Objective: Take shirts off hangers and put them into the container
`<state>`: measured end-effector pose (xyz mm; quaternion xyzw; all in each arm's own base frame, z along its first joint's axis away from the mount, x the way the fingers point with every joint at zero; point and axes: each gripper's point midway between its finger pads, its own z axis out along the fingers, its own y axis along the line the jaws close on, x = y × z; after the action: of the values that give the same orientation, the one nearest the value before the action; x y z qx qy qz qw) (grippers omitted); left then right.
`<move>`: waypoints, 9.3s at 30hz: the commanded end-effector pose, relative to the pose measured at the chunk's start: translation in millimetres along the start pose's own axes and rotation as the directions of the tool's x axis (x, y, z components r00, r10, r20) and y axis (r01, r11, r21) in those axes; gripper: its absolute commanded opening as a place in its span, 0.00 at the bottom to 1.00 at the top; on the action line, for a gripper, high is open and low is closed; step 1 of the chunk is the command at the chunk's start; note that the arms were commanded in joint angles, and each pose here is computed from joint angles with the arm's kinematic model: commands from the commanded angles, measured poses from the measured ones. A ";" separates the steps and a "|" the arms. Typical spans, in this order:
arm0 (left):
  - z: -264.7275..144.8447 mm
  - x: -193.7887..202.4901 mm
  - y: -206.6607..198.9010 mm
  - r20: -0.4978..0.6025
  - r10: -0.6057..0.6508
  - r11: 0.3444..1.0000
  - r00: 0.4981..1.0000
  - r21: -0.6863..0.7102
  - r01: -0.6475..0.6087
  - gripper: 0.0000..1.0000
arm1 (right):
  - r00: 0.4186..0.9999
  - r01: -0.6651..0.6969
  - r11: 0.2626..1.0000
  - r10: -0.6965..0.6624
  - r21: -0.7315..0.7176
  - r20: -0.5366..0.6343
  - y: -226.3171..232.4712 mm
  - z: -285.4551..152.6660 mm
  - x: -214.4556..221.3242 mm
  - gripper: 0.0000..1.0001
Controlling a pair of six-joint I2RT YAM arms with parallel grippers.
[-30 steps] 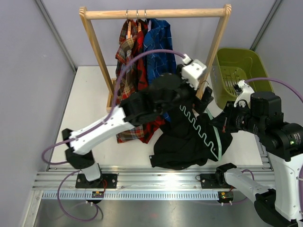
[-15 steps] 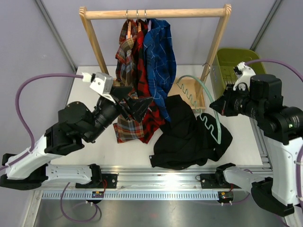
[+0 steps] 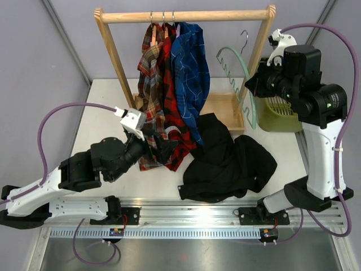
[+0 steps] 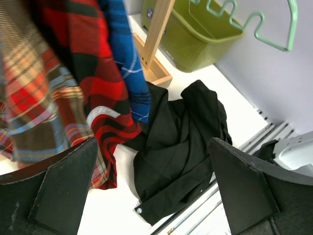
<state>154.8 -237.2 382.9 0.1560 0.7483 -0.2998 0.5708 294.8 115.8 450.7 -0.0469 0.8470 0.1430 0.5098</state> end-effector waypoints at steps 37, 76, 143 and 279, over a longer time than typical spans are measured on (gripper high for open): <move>-12.5 11.4 25.6 0.034 -0.079 0.994 0.996 -0.070 0.082 0.99 | 0.900 0.009 0.993 -0.059 0.116 0.433 5.4 -18.6 -118.9 0.00; -27.4 13.7 36.8 0.044 -0.116 0.991 0.992 -0.066 0.119 0.99 | 0.932 -0.037 0.965 -0.061 0.260 0.356 -14.2 55.0 -89.1 0.12; -37.7 45.9 56.7 0.034 -0.135 0.988 0.990 -0.069 0.137 0.99 | 0.816 -0.042 0.917 0.261 0.397 -0.516 14.4 200.4 402.4 0.90; -36.9 16.4 30.9 0.071 -0.198 0.980 0.978 0.036 0.196 0.99 | 0.809 -0.428 0.763 0.084 0.485 0.582 -214.9 22.1 -104.0 0.99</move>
<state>134.6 -201.8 353.9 0.1050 0.7428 -0.3700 0.5480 468.5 -100.4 376.5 0.3010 0.7658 -0.0544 0.5657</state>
